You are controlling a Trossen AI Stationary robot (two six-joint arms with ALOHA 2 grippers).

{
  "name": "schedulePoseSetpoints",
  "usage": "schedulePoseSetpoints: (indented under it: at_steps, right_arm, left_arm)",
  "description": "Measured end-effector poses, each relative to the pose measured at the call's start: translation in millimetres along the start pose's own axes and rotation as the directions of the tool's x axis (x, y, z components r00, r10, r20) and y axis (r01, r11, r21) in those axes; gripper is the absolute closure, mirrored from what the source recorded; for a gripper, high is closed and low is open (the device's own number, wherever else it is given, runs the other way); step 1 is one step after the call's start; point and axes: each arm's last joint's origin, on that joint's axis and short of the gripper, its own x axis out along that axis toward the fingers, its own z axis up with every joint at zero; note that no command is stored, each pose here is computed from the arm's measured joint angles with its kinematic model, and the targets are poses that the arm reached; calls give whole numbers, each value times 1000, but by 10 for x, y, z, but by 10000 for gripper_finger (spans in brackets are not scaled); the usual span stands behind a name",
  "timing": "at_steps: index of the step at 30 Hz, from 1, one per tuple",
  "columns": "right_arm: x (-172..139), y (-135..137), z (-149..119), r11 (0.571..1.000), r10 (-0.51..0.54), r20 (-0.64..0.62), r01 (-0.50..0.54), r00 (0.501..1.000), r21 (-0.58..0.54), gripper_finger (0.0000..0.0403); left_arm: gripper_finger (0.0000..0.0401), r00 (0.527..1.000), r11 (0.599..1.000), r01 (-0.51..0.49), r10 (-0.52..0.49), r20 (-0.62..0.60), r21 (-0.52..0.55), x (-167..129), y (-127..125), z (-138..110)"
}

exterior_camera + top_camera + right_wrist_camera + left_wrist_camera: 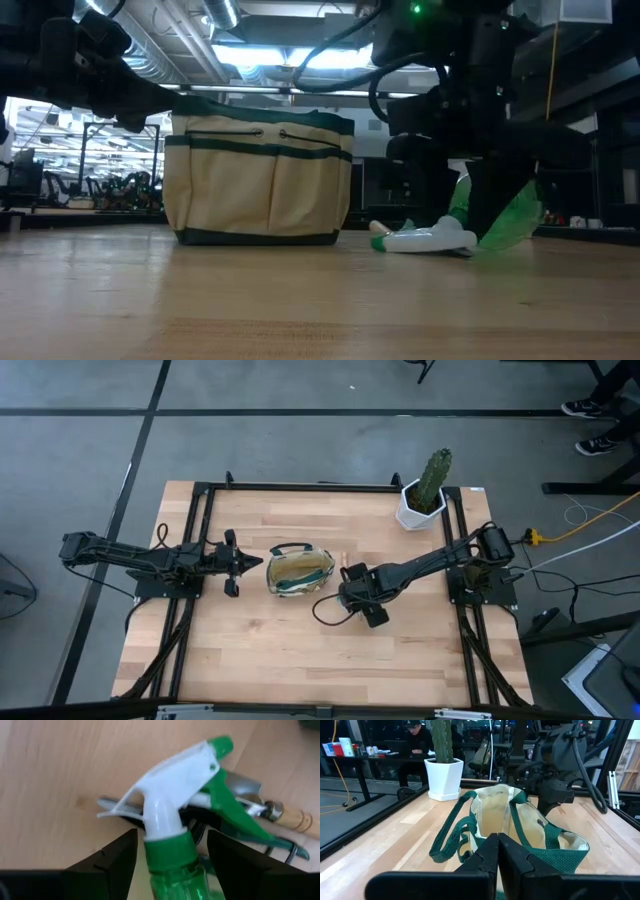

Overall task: Pick & Place Garden tools in Gardening bag
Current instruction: Put the green spray bottle into the gardening bag

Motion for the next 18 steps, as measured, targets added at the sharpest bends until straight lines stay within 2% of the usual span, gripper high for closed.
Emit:
schedulePoseSetpoints:
  at_steps: [5,13,18]
  right_arm:
    - [-2,17,2,1000,2,-1,-2,1000,-5,182]
    - [-8,36,4,1000,6,0,-6,1000,19,274]
    - [-49,44,-2,997,16,6,-16,1000,71,277]
  left_arm:
    - [397,1000,1000,0,0,-4,1,0,0,-4]
    - [397,1000,1000,-1,1,-7,2,0,1,-7]
    - [397,1000,1000,0,0,-7,2,0,0,-7]
